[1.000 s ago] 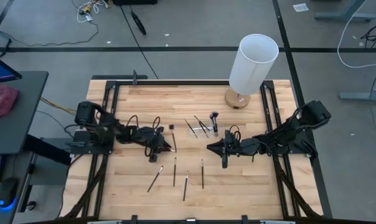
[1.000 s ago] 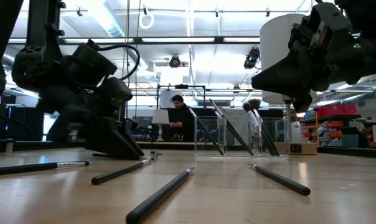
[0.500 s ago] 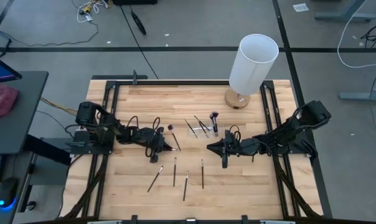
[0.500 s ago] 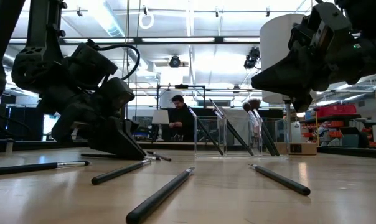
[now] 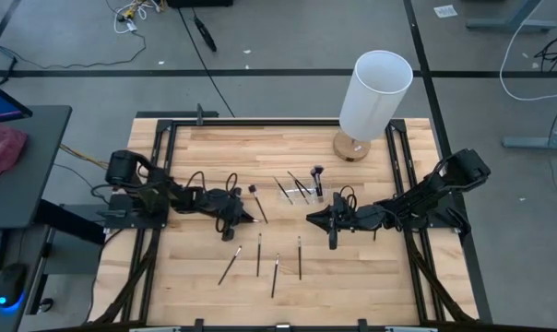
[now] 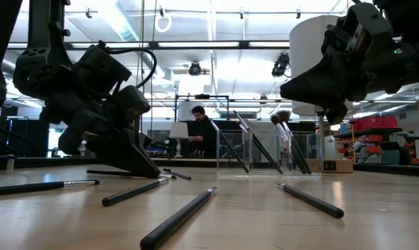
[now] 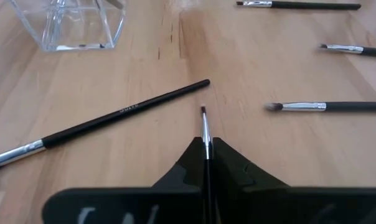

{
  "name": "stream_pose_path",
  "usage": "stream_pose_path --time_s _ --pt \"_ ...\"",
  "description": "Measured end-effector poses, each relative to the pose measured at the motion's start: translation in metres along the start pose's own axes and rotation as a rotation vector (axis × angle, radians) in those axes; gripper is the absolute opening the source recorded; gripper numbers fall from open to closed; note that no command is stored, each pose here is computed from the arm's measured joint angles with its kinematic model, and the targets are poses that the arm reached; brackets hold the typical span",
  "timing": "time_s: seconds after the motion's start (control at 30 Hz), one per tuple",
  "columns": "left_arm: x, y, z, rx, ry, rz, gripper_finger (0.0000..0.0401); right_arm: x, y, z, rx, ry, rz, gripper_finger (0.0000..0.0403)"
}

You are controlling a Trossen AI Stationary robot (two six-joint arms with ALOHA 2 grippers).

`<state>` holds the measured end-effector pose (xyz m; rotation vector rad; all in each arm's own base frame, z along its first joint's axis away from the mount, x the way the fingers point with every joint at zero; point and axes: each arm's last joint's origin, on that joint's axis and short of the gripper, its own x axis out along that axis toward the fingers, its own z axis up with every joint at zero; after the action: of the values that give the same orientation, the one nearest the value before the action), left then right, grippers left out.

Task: Pick & Place Makeup Supplies
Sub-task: Put the black makeup brush into the transparent organizer

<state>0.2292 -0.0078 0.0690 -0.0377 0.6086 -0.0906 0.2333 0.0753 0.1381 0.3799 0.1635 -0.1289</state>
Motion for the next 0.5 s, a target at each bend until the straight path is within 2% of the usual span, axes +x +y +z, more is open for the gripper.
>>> stream_pose_path --time_s 0.5 --pt "-0.004 -0.0054 0.0077 -0.029 -0.044 0.009 0.0006 0.0 0.0 0.0 -0.008 0.0 0.0 0.0043"
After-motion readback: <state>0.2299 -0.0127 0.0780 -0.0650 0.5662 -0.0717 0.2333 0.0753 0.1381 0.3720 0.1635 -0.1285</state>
